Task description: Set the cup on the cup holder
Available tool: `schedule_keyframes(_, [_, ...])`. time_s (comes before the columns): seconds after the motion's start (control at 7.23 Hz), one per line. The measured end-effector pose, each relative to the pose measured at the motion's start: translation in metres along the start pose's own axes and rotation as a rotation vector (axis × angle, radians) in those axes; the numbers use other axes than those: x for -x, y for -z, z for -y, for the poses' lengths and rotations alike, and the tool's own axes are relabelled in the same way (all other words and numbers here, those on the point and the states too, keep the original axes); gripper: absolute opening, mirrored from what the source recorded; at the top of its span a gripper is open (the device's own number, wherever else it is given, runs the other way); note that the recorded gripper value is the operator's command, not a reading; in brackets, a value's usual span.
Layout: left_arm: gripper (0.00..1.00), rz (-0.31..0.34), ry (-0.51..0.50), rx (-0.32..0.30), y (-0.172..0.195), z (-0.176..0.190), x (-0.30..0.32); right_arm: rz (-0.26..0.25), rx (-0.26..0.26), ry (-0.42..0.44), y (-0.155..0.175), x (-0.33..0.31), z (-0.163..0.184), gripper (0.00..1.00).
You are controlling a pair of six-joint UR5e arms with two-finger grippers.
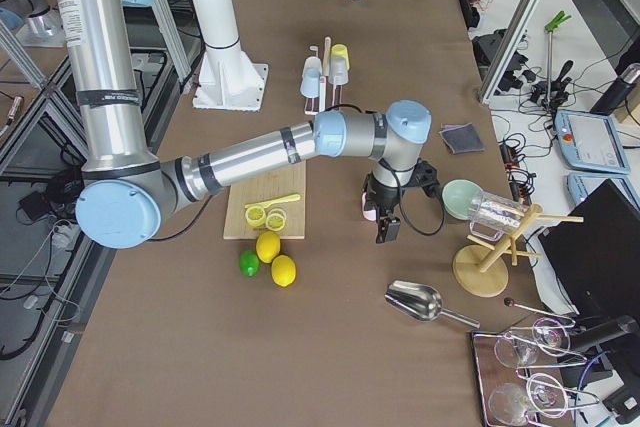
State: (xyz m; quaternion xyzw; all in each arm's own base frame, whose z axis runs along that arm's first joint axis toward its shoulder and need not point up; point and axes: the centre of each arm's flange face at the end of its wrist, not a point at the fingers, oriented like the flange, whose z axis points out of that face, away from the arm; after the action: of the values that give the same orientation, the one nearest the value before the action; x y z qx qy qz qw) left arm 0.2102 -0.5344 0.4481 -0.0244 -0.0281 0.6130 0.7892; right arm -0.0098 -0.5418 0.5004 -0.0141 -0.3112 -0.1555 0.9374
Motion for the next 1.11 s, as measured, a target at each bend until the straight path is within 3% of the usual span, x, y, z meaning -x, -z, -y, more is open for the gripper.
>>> schedule_keyframes(0.41, [0.99,0.049,-0.199,0.224,-0.014,0.070,-0.052,0.016,0.129,0.049,-0.007,0.071,0.033,1.00])
schedule_keyframes(0.83, [0.99,0.044,-0.287,0.312,-0.046,0.093,-0.085,0.005,0.234,0.145,-0.018,0.155,0.062,1.00])
schedule_keyframes(0.97, [0.99,0.039,-0.299,0.330,-0.061,0.094,-0.090,-0.032,0.254,0.197,-0.026,0.178,0.068,1.00])
schedule_keyframes(1.11, [0.99,0.042,-0.303,0.329,-0.077,0.092,-0.095,-0.102,0.268,0.252,-0.030,0.200,0.078,0.99])
